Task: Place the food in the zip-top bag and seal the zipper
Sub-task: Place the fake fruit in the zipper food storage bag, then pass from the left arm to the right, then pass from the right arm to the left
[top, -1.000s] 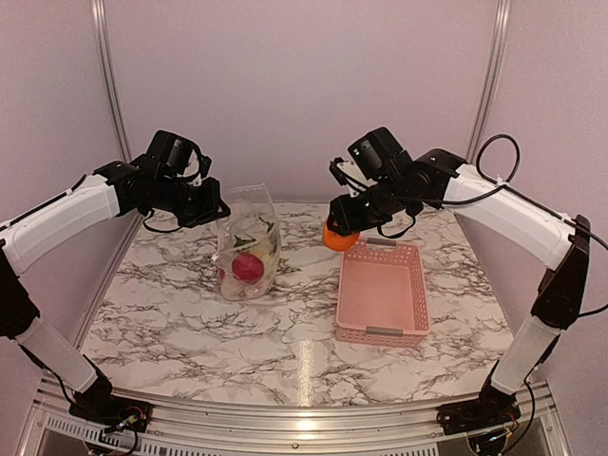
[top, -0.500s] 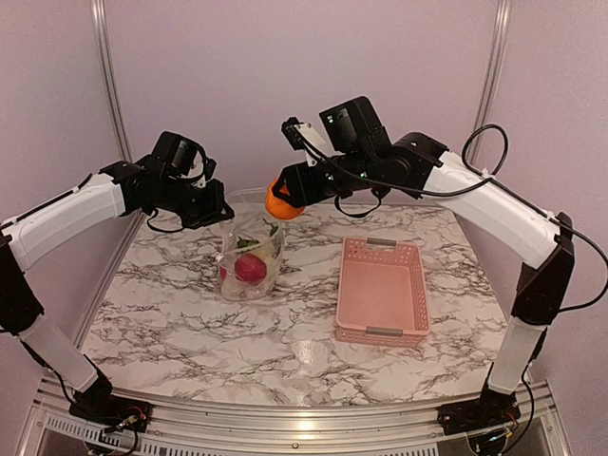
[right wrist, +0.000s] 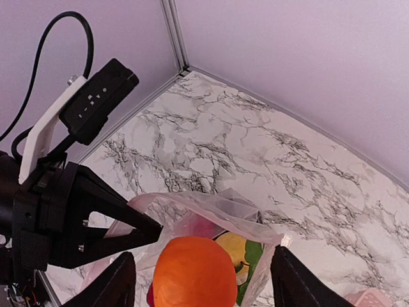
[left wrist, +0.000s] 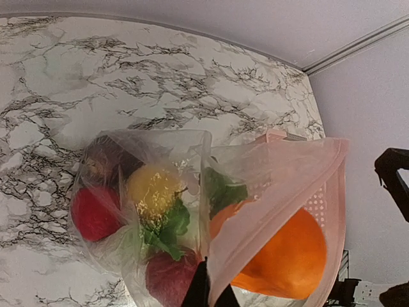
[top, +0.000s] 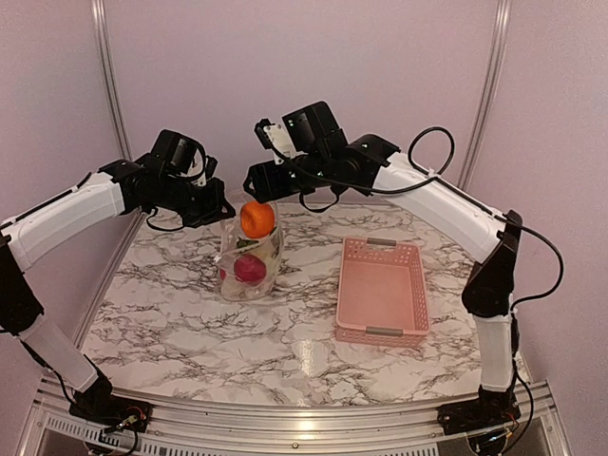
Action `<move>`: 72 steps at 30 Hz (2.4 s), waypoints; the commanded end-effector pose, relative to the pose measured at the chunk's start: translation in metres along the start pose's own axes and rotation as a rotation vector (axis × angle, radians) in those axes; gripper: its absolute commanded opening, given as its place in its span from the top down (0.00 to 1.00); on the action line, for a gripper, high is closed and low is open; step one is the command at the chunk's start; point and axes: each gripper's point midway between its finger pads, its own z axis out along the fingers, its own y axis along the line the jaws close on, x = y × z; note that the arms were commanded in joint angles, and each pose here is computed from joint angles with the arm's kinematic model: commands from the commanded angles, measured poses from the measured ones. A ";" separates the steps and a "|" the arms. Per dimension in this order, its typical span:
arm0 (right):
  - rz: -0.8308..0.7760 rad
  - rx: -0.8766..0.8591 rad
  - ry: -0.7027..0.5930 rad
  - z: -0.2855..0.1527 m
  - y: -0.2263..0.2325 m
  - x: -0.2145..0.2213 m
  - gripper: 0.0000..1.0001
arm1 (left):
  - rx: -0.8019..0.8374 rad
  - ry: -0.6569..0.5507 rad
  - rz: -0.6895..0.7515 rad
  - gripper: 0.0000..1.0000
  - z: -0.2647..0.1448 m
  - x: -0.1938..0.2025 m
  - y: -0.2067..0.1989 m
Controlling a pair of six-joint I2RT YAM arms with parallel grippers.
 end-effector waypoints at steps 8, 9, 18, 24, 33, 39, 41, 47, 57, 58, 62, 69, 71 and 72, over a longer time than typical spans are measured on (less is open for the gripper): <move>0.005 0.083 0.023 -0.040 -0.016 0.016 0.20 | 0.003 0.015 0.015 1.00 -0.005 0.005 -0.001; 0.004 0.093 0.033 -0.042 -0.019 0.020 0.20 | 0.008 0.015 0.016 1.00 -0.006 0.005 -0.002; 0.047 0.112 0.173 -0.023 -0.024 0.063 0.25 | 0.120 0.027 0.050 1.00 -0.002 0.005 -0.026; 0.148 0.159 0.248 -0.009 -0.044 0.078 0.39 | 0.171 0.030 0.104 1.00 -0.003 0.009 -0.041; 0.336 0.028 0.309 -0.008 -0.052 0.085 0.89 | 0.218 -0.092 0.415 0.73 -0.026 0.008 -0.075; 0.438 -0.038 0.320 -0.035 -0.064 0.088 0.99 | 0.335 -0.352 0.712 0.58 -0.089 0.040 -0.085; 0.477 -0.057 0.348 -0.038 -0.067 0.101 1.00 | 0.370 -0.387 0.770 0.57 -0.101 0.063 -0.077; 0.545 -0.107 0.378 -0.042 -0.066 0.120 1.00 | 0.455 -0.342 0.881 0.58 -0.107 0.128 -0.049; 0.560 -0.144 0.405 -0.037 -0.060 0.124 1.00 | 0.463 -0.385 0.989 0.54 -0.067 0.132 -0.052; 0.559 -0.144 0.408 -0.037 -0.060 0.125 1.00 | 0.471 -0.378 1.004 0.54 -0.063 0.133 -0.054; 0.559 -0.138 0.418 -0.039 -0.061 0.127 1.00 | 0.476 -0.341 1.082 0.46 -0.046 0.139 -0.060; 0.563 -0.124 0.432 -0.040 -0.062 0.134 1.00 | 0.480 -0.327 1.138 0.47 -0.026 0.146 -0.059; 0.565 -0.122 0.435 -0.040 -0.063 0.136 1.00 | 0.488 -0.338 1.137 0.48 -0.022 0.146 -0.062; 0.566 -0.123 0.436 -0.040 -0.063 0.137 1.00 | 0.483 -0.350 1.137 0.51 -0.020 0.145 -0.063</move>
